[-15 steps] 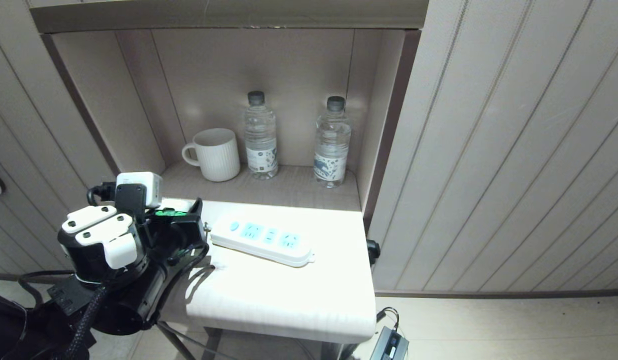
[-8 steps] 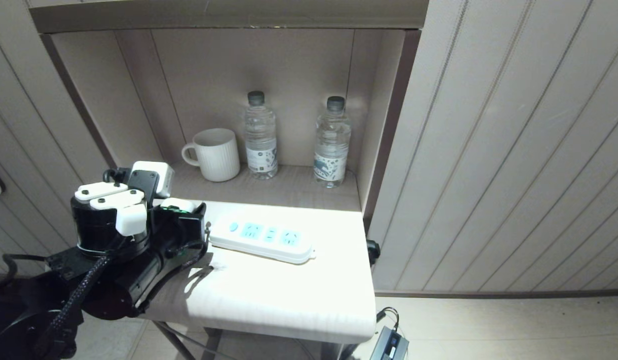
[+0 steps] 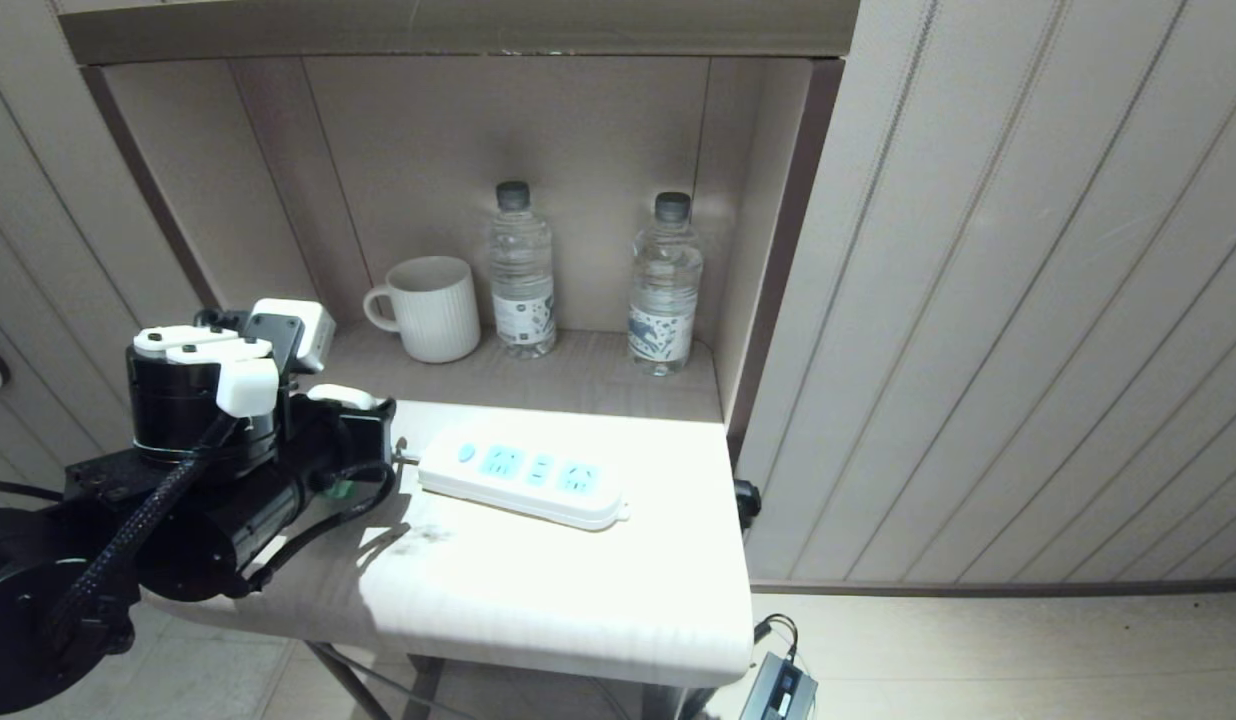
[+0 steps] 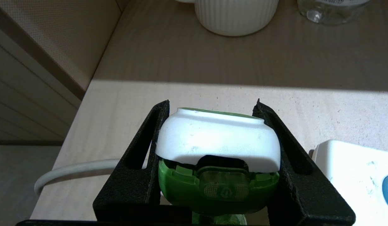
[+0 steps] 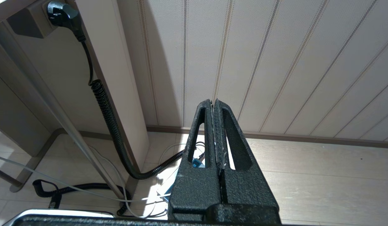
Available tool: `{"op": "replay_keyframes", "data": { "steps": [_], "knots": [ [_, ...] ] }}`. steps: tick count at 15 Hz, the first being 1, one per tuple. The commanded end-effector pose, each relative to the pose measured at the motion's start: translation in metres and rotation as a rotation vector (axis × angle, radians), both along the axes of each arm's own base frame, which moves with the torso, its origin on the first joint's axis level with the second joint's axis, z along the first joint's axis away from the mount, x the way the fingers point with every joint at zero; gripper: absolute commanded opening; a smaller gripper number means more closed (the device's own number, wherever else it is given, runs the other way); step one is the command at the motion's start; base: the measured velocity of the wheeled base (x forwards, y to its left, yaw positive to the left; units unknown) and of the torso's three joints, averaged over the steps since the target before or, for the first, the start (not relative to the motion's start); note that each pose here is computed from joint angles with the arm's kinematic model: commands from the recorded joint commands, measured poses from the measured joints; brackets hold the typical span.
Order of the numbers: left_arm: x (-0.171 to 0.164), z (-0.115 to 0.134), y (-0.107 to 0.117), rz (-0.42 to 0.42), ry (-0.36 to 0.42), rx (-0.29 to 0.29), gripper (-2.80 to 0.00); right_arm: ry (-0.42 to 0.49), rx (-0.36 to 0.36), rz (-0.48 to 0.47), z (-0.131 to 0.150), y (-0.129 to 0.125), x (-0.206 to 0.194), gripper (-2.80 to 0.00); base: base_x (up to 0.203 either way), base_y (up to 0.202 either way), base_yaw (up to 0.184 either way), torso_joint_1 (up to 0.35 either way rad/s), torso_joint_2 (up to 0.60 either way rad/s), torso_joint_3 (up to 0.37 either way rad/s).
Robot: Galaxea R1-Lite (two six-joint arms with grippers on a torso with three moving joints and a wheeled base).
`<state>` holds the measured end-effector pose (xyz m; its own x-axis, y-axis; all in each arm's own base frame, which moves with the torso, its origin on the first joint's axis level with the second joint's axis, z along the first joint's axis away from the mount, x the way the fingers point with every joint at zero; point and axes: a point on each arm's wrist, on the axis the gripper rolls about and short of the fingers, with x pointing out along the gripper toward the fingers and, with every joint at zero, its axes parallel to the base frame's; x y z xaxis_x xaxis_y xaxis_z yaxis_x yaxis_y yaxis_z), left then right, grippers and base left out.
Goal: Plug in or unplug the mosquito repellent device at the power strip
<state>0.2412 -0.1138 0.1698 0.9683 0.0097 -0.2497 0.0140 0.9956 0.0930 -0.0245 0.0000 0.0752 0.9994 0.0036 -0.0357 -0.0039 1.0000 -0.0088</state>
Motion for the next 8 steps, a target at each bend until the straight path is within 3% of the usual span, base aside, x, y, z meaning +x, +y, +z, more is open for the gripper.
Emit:
{"op": "replay_keyframes", "data": {
  "steps": [1, 8],
  "knots": [
    [0.003, 0.005, 0.000, 0.008, -0.023, -0.012, -2.80, 0.001, 0.000, 0.001, 0.000, 0.000, 0.000, -2.80, 0.000, 0.000, 0.000, 0.000, 0.00, 0.000],
    [0.012, 0.001, -0.001, 0.019, -0.011, -0.006, -2.80, 0.001, 0.000, 0.003, 0.000, 0.000, 0.000, -2.80, 0.000, 0.000, 0.000, 0.000, 0.00, 0.000]
  ]
}}
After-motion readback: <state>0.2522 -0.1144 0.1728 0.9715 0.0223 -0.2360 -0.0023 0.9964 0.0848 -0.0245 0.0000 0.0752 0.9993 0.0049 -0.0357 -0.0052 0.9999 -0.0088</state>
